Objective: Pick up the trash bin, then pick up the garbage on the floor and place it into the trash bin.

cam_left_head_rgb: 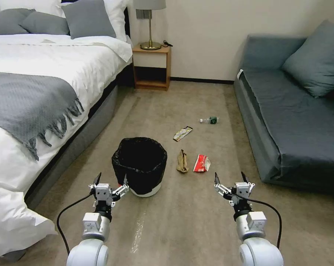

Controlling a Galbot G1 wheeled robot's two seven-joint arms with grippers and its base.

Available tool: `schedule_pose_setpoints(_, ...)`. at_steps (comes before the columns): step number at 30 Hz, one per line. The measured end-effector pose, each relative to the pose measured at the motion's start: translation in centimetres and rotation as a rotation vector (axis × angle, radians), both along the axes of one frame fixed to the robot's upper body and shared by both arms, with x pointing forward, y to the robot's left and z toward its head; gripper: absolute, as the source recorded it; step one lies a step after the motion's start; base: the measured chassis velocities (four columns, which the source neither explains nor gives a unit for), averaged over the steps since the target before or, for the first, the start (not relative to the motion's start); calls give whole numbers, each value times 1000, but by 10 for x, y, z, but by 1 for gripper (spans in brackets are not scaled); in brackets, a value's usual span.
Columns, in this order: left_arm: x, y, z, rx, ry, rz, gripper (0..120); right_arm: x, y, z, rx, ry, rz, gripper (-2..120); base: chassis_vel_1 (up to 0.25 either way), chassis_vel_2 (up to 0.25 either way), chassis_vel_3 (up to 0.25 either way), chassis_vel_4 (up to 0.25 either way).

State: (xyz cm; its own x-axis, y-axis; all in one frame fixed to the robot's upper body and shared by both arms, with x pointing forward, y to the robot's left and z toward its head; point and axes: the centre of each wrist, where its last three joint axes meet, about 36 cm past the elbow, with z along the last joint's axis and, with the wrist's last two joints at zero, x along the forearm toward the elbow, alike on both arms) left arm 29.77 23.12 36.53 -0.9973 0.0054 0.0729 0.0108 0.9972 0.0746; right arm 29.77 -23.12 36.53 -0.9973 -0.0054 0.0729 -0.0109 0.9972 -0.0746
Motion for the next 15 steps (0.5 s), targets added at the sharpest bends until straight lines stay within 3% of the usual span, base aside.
schedule_pose_setpoints(15,0,0,0,0,0,0,100,0,0,0,0,0,0,100,0,0,0,0)
